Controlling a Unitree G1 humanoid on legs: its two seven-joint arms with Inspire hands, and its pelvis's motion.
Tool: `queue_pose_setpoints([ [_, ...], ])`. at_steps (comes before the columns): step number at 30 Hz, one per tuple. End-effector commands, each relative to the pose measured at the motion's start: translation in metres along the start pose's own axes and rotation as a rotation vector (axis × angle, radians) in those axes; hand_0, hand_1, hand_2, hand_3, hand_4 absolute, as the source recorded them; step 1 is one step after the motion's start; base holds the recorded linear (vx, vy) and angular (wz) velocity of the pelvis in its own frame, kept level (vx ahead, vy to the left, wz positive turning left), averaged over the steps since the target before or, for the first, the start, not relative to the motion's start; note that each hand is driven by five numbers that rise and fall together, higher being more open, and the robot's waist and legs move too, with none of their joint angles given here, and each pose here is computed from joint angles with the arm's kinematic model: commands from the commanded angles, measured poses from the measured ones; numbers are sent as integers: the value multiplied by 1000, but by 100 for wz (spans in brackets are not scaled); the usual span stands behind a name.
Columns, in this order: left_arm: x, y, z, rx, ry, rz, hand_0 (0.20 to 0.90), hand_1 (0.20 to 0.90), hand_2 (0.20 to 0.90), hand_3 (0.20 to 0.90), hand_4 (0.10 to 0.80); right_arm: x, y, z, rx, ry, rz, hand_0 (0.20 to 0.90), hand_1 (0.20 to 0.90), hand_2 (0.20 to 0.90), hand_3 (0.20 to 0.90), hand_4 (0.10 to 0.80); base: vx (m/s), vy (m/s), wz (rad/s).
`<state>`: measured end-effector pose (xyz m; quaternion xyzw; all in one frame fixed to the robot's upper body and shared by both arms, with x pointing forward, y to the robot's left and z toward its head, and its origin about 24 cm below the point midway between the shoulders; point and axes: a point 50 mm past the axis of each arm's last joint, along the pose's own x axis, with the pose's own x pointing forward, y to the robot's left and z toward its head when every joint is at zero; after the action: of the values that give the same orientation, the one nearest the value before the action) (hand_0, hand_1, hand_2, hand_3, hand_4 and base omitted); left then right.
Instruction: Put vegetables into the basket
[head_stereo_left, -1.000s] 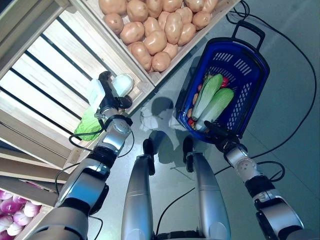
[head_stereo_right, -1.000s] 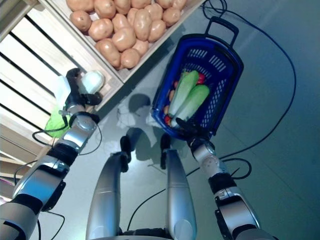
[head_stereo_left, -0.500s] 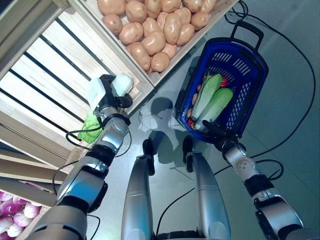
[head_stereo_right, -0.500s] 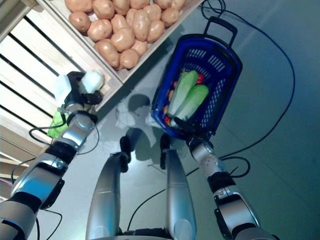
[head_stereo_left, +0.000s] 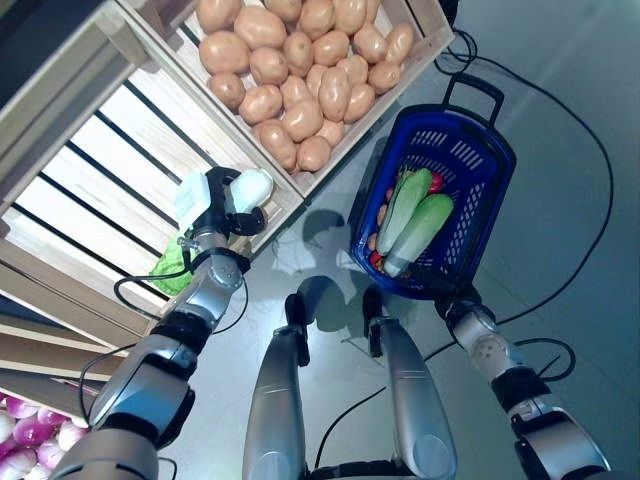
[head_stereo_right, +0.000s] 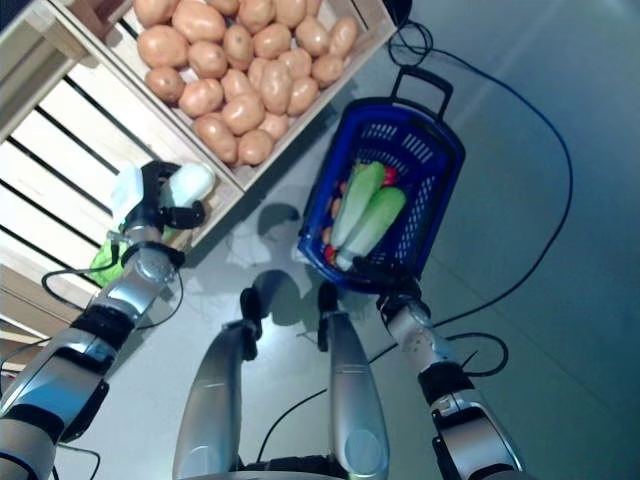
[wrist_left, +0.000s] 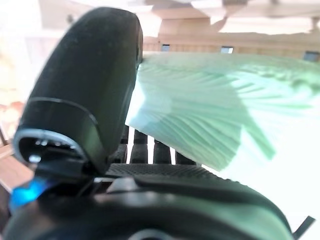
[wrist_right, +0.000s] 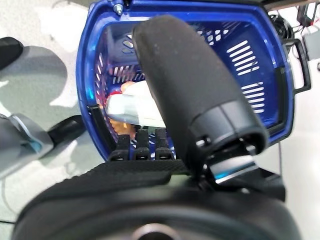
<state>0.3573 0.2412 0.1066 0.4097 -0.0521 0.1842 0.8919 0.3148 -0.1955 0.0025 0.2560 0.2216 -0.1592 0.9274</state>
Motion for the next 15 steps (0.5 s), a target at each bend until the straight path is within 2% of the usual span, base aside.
queue_pose_setpoints([
  [1, 11, 42, 67, -184, -363, 145, 300, 300, 300, 300, 400, -10, -7, 39, -28, -229, 0, 900, 900, 900, 900, 800, 52, -2, 0],
  [11, -25, 48, 74, -442, -490, 77, 300, 300, 300, 300, 400, -21, -43, 8, 1, -206, -77, 900, 900, 900, 900, 800, 71, 7, 7],
  [13, -36, 49, 76, -603, -495, -2, 300, 300, 300, 300, 400, -25, -50, 1, 9, -213, -97, 900, 900, 900, 900, 800, 83, 4, 4],
  [15, -42, 47, 76, -679, -496, -45, 300, 300, 300, 300, 400, -27, -53, -4, 15, -213, -102, 900, 900, 900, 900, 800, 48, 21, 7],
])
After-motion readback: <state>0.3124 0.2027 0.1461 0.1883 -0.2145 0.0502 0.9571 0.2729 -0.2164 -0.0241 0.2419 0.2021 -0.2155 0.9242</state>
